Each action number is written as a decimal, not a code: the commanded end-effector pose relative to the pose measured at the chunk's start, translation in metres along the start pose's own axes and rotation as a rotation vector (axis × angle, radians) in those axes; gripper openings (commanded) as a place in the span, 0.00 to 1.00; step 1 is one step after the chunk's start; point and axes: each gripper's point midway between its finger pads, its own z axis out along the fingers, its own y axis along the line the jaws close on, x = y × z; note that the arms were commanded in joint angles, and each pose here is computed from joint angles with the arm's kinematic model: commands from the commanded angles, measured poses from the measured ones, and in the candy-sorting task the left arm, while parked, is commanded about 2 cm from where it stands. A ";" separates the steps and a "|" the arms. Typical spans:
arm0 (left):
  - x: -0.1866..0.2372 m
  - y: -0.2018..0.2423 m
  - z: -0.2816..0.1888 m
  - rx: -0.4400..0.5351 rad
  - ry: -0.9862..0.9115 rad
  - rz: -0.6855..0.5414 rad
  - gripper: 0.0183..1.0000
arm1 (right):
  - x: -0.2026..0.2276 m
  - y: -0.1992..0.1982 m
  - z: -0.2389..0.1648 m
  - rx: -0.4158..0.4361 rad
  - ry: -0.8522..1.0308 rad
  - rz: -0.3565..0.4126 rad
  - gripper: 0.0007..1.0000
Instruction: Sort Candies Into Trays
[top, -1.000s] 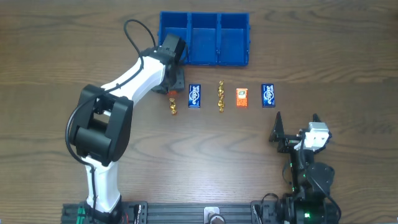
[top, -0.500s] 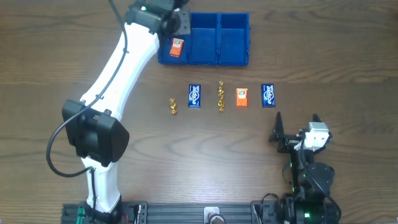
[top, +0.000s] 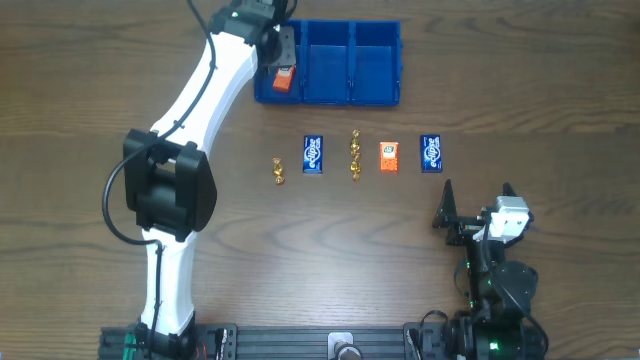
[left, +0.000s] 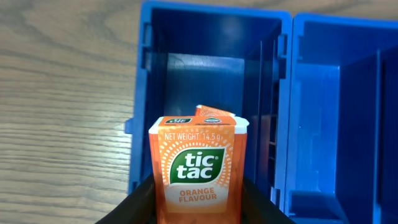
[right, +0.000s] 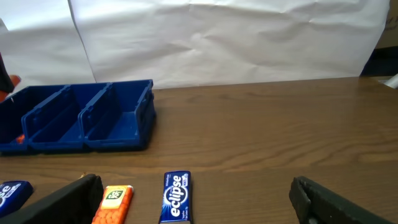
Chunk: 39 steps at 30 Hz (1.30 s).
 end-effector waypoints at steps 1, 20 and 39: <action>-0.002 -0.005 0.000 0.027 0.001 0.014 0.31 | 0.002 -0.002 0.000 0.008 0.001 -0.012 1.00; -0.006 -0.060 -0.037 0.105 -0.041 0.018 1.00 | 0.002 -0.002 0.000 0.008 0.001 -0.012 1.00; 0.186 -0.224 -0.025 0.129 0.239 0.052 0.90 | 0.002 -0.002 0.000 0.008 0.001 -0.012 1.00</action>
